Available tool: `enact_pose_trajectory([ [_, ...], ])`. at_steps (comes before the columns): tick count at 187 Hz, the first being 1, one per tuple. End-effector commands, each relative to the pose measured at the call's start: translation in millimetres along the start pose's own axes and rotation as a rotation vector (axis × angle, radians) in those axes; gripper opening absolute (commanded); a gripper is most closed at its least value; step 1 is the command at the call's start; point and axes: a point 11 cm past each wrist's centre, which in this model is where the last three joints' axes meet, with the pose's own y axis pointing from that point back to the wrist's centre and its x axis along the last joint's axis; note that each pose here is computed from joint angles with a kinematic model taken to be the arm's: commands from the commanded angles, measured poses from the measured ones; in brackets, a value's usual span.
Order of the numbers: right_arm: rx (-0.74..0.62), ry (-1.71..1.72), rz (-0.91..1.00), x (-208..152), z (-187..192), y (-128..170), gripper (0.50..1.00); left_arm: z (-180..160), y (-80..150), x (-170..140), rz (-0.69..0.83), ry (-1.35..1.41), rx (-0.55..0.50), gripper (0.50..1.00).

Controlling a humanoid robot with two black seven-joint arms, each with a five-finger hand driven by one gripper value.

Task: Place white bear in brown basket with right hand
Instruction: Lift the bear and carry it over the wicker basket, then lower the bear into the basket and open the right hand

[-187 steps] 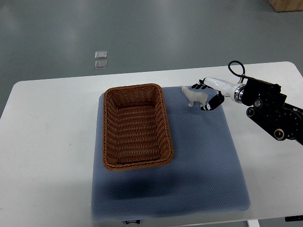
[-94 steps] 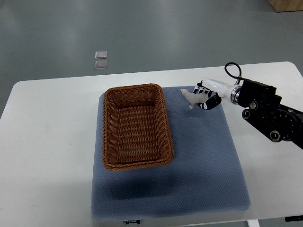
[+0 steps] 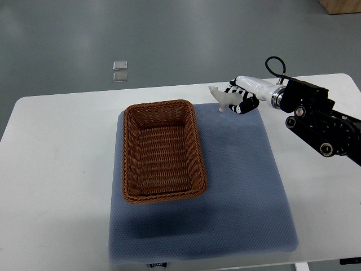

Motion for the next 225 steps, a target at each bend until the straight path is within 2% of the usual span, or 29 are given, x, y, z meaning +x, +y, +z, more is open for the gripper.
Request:
enact_pose_trajectory([
  [1,0.08,0.033,0.015,19.0,-31.5,-0.6,0.5,0.0,0.0,0.0,0.0,-0.001,0.0,1.0],
  [41,0.22,0.083,-0.032,20.8,-85.5,2.5,0.5,0.1,0.0,0.0,0.0,0.001,0.0,1.0],
  [67,0.275,0.124,-0.094,0.3,-111.3,-0.5,0.511,0.0,0.0,0.0,0.0,-0.001,0.0,1.0],
  [91,0.3,0.158,-0.138,-20.6,-124.8,-4.0,0.541,0.0,0.0,0.0,0.0,-0.001,0.0,1.0],
  [101,0.3,0.177,-0.147,-26.2,-125.3,-4.4,0.566,0.0,0.0,0.0,0.0,-0.001,0.0,1.0],
  [127,0.291,0.22,-0.169,-36.5,-123.2,-5.1,0.59,0.0,0.0,0.0,0.0,-0.001,0.0,1.0],
  [139,0.298,0.228,-0.176,-40.2,-126.8,-5.7,0.621,0.1,0.0,0.0,0.0,0.001,0.0,1.0],
  [169,0.291,0.238,-0.177,-41.9,-125.1,-6.5,0.756,0.0,0.0,0.0,0.0,-0.002,0.0,1.0],
  [181,0.29,0.237,-0.177,-41.9,-124.2,-6.8,0.793,0.1,0.0,0.0,0.0,0.001,0.0,1.0],
  [225,0.29,0.211,-0.156,-36.7,-124.0,-7.3,0.856,0.0,0.0,0.0,0.0,-0.001,0.0,1.0],
])
